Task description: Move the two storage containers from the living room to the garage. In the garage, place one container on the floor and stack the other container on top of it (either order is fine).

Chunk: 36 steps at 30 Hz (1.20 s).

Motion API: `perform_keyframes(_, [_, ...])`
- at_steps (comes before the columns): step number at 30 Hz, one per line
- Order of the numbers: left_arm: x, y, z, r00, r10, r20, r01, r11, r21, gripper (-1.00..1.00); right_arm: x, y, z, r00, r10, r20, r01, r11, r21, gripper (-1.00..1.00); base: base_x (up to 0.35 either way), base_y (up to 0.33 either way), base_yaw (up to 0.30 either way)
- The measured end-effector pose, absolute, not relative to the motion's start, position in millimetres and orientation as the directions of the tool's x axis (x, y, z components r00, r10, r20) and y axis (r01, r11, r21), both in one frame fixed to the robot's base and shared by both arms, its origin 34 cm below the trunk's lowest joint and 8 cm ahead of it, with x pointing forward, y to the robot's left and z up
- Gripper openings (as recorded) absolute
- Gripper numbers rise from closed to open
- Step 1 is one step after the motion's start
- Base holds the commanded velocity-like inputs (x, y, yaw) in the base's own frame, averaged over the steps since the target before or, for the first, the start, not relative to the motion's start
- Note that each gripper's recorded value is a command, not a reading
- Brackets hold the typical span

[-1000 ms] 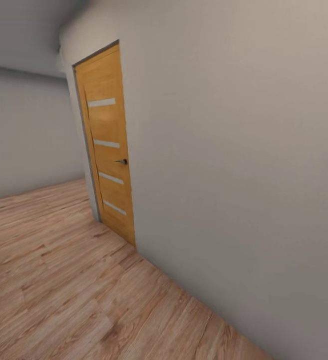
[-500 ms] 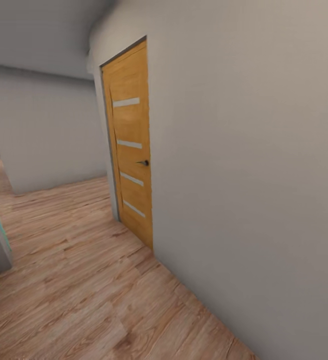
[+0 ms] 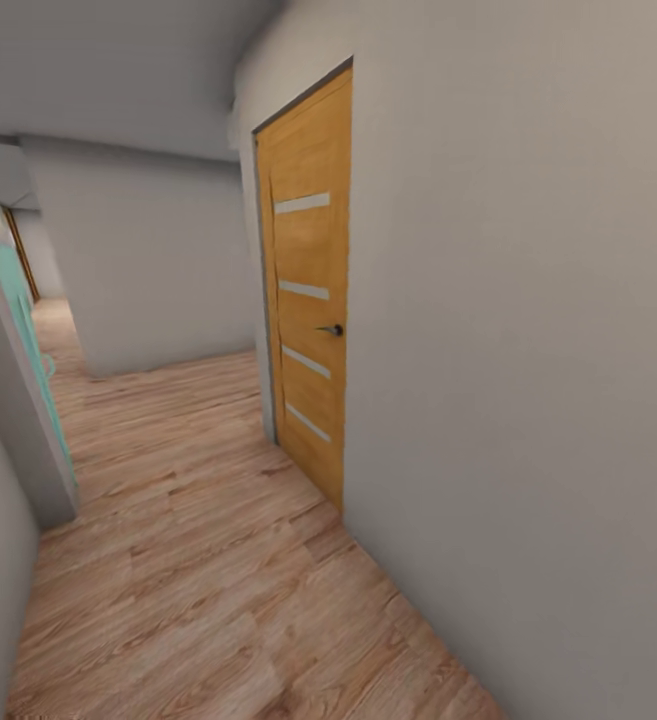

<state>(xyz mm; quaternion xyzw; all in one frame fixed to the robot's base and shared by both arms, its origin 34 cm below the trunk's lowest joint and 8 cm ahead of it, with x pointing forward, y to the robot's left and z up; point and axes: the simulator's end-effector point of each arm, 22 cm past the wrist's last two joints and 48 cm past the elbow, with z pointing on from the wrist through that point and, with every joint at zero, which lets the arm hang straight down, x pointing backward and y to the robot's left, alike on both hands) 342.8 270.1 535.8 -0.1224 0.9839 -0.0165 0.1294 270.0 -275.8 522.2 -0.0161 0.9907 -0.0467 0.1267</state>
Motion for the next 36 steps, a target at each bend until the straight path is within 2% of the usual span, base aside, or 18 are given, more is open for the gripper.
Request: perform_keyframes(36, [342.8,270.1,535.8,-0.937,-0.245,-0.251,-0.237,0.969,-0.064,1.00,270.0,-275.7,522.2,-0.967,-0.045,-0.250,-0.021,0.995,-0.097,1.00,0.249,0.000,0.270])
